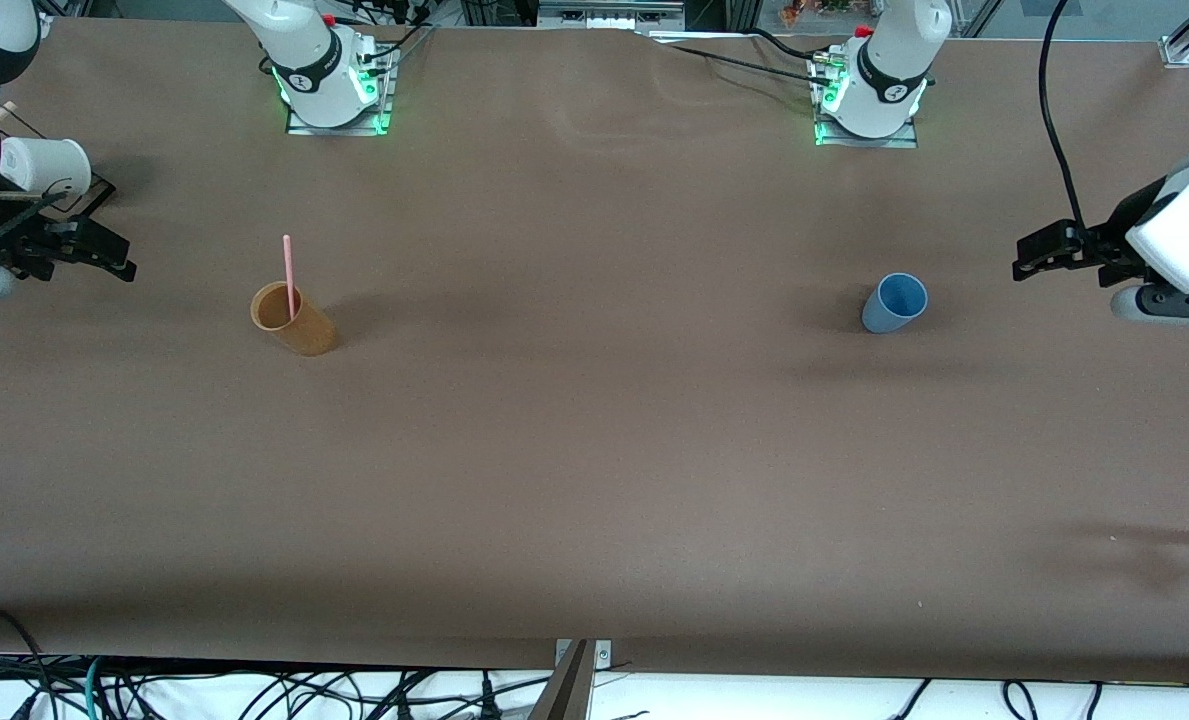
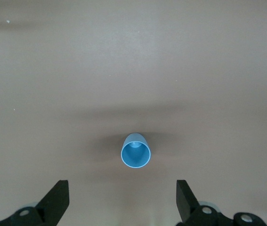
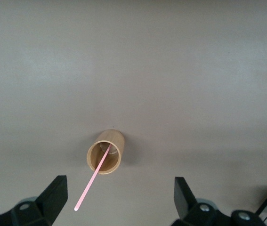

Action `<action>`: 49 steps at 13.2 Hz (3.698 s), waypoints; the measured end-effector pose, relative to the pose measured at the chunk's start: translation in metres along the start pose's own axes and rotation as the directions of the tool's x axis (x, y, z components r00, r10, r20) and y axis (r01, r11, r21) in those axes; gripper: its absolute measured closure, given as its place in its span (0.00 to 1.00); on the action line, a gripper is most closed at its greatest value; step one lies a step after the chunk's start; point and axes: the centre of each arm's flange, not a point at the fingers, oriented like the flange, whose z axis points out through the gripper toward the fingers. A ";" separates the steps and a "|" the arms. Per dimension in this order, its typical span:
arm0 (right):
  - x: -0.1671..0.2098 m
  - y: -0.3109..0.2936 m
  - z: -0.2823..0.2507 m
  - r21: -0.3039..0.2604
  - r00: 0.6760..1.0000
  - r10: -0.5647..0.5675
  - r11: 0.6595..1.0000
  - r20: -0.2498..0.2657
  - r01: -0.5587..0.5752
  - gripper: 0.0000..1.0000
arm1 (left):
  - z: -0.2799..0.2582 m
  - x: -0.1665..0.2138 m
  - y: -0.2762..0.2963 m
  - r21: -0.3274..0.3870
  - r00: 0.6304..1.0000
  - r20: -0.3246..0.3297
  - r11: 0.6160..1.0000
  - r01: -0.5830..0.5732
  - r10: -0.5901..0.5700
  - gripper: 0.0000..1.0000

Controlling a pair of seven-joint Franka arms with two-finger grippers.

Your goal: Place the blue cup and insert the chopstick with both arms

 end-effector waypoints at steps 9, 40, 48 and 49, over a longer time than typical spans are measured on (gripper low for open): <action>0.000 0.000 0.000 0.000 1.000 0.000 1.000 0.001 0.000 0.00 | 0.039 0.019 -0.003 -0.003 0.997 0.071 1.000 0.004 -0.004 0.00; 0.000 0.000 0.000 0.000 1.000 0.000 1.000 0.002 0.000 0.00 | 0.338 -0.074 -0.028 0.049 0.993 -0.058 0.993 -0.104 0.107 0.01; 0.000 0.000 0.000 0.000 1.000 0.000 1.000 0.002 0.000 0.00 | 0.349 -0.073 -0.028 0.048 0.993 -0.059 0.994 -0.098 0.101 0.62; 0.000 0.000 0.000 0.000 1.000 0.000 1.000 0.002 0.000 0.00 | 0.349 -0.073 -0.028 0.047 0.994 -0.056 0.995 -0.093 0.096 0.74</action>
